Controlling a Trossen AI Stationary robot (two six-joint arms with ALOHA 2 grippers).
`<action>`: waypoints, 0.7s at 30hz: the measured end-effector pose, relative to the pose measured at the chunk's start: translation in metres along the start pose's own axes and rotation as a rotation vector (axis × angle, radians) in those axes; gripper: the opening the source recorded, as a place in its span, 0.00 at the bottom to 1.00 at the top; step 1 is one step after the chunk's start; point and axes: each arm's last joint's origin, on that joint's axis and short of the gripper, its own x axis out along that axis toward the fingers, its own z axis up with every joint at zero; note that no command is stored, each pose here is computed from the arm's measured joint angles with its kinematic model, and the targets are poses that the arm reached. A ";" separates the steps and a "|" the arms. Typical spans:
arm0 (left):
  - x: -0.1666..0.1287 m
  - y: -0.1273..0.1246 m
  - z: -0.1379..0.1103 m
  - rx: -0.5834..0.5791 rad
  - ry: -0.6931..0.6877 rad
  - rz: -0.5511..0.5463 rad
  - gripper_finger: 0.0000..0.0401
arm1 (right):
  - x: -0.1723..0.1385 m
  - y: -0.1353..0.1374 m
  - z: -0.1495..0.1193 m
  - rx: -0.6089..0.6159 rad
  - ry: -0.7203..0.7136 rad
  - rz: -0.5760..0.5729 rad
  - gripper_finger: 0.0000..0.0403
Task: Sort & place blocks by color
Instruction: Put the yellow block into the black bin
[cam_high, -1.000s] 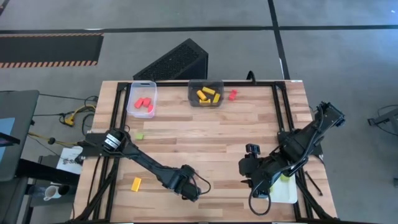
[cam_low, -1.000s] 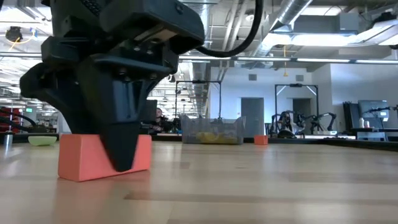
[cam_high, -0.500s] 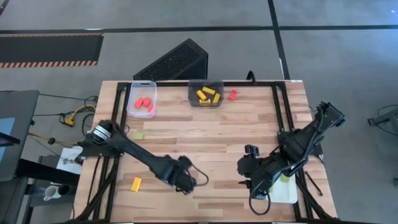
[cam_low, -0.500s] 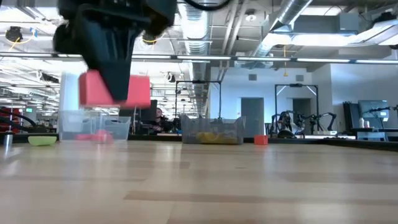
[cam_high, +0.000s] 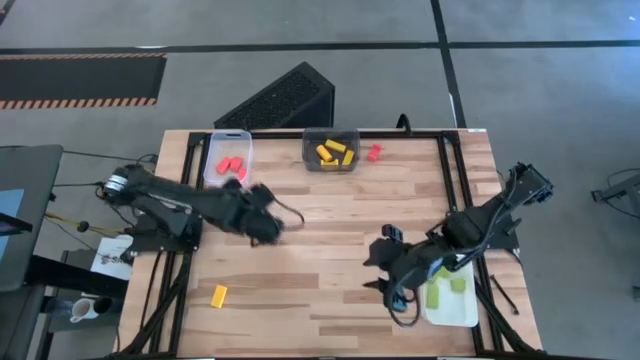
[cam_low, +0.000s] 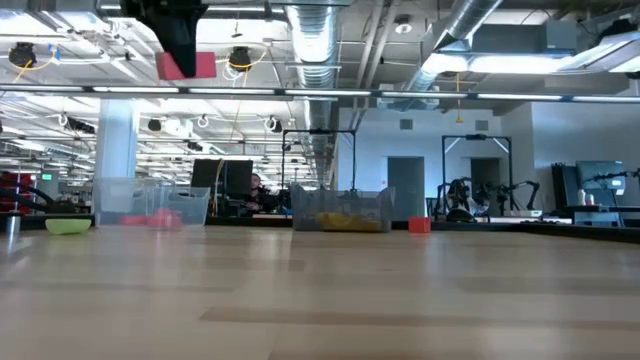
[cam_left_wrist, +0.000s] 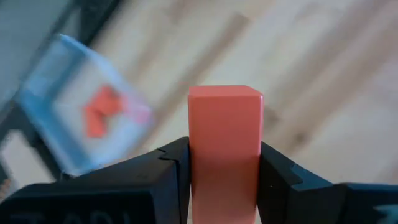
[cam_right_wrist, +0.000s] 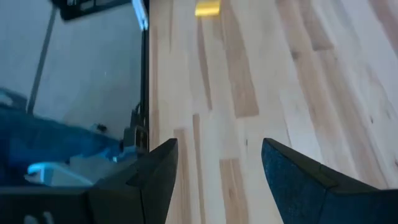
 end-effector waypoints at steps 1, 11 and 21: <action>0.001 0.011 0.001 -0.001 -0.012 0.016 0.23 | 0.001 -0.002 0.003 0.013 -0.015 0.000 0.63; 0.040 0.116 -0.017 -0.064 -0.002 0.045 0.23 | 0.009 -0.031 0.032 0.163 -0.115 -0.040 0.63; 0.102 0.172 -0.015 -0.196 0.010 -0.026 0.23 | 0.011 -0.051 0.042 0.246 -0.141 -0.103 0.63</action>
